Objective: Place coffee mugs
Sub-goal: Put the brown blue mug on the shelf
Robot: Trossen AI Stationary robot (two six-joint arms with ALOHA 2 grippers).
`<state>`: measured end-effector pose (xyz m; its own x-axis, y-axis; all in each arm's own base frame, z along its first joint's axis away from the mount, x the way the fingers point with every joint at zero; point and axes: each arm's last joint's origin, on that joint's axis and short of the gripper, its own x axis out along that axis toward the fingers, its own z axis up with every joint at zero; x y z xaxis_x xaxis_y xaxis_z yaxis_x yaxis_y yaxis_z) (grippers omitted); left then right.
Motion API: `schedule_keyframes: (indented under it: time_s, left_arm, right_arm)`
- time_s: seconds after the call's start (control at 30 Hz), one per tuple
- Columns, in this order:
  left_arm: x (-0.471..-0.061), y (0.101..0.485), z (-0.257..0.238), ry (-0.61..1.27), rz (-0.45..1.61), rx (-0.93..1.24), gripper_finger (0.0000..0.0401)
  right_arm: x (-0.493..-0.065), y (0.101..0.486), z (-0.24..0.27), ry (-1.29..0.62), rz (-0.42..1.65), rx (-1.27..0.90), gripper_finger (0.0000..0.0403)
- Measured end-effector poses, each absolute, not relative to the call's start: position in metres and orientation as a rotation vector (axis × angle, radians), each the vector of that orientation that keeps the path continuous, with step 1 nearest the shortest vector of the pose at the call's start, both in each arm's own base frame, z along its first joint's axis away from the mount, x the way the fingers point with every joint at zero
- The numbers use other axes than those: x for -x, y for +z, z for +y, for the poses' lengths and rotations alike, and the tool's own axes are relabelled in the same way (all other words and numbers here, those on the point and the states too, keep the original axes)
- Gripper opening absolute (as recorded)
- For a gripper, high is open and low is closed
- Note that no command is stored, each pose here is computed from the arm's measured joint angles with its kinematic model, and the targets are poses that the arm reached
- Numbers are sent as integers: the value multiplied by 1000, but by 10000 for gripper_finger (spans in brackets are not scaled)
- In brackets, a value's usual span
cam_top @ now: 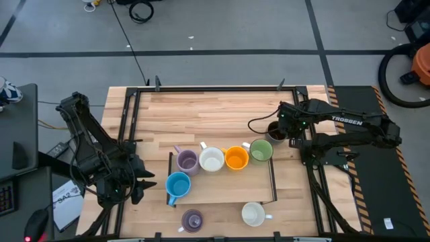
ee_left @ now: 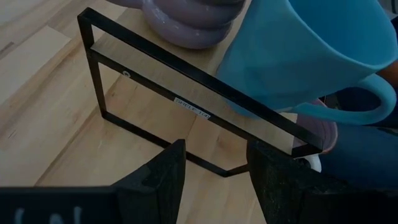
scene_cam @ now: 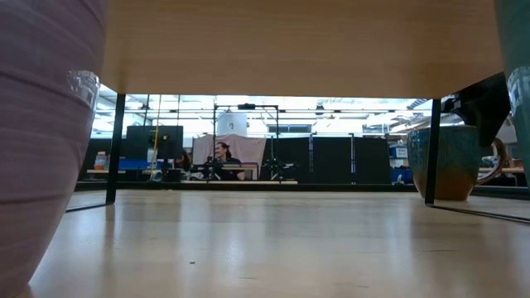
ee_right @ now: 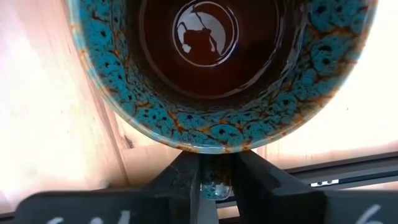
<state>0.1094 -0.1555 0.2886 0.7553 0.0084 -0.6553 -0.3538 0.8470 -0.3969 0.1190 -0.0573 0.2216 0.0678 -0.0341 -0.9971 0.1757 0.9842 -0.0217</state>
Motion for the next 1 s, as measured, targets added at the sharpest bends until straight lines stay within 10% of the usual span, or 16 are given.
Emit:
schedule_keyframes:
  time_s: [1.0]
  left_arm:
    - [-110,289,-156,203,688,545,176]
  right_arm:
    - [-119,222,-57,-162,1494,-117,70]
